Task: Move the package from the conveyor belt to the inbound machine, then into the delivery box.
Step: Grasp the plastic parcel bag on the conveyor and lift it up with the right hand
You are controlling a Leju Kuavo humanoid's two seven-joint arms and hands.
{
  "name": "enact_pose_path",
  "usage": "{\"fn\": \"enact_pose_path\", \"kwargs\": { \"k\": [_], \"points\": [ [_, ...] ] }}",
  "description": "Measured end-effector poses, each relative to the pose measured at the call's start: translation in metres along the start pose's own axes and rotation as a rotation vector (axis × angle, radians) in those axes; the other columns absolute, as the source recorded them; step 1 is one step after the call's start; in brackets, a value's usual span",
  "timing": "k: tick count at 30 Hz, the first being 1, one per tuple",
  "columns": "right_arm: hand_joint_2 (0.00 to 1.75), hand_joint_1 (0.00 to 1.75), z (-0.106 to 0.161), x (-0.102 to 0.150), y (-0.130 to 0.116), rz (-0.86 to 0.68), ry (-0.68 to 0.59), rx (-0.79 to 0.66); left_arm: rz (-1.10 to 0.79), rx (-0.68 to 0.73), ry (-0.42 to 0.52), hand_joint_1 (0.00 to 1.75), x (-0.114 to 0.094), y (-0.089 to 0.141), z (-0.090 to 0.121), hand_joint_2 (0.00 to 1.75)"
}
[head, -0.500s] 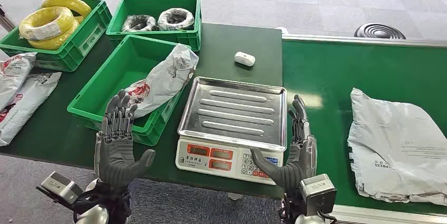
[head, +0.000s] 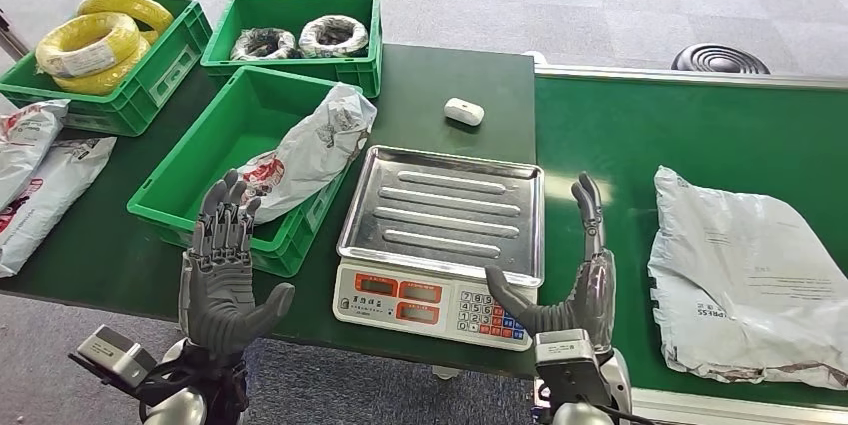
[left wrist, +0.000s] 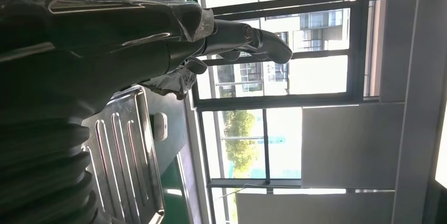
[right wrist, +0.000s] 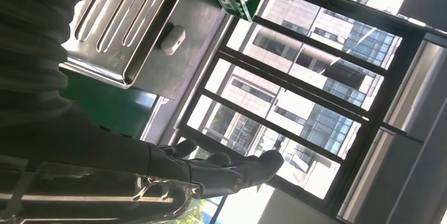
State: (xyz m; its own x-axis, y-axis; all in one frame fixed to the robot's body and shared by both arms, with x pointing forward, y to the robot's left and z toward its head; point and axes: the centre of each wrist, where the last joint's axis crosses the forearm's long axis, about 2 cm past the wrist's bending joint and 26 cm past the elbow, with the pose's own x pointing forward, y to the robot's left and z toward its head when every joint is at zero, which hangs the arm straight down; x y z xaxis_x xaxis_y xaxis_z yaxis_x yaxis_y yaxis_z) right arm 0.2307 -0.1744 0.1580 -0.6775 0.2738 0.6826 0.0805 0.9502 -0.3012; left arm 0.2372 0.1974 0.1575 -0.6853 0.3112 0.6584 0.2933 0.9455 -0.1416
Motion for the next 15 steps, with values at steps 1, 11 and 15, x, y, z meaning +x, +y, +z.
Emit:
{"fn": "enact_pose_path", "kwargs": {
  "k": [1, 11, 15],
  "points": [
    [1.75, 0.00, 0.000, 0.000, 0.000, 0.001, 0.000, 0.000, 0.000, 0.000, 0.000, 0.00, 0.000, 0.000, 0.000, 1.75],
    [1.75, 0.00, -0.020, -0.008, -0.033, 0.837, 0.015, -0.030, 0.013, -0.010, 0.001, 0.00, 0.001, -0.001, 0.001, 1.75],
    [1.75, 0.00, -0.045, -0.047, -0.083, 1.160, 0.194, -0.098, 0.018, -0.006, -0.002, 0.00, 0.003, -0.001, 0.002, 1.75]
  ]
}}
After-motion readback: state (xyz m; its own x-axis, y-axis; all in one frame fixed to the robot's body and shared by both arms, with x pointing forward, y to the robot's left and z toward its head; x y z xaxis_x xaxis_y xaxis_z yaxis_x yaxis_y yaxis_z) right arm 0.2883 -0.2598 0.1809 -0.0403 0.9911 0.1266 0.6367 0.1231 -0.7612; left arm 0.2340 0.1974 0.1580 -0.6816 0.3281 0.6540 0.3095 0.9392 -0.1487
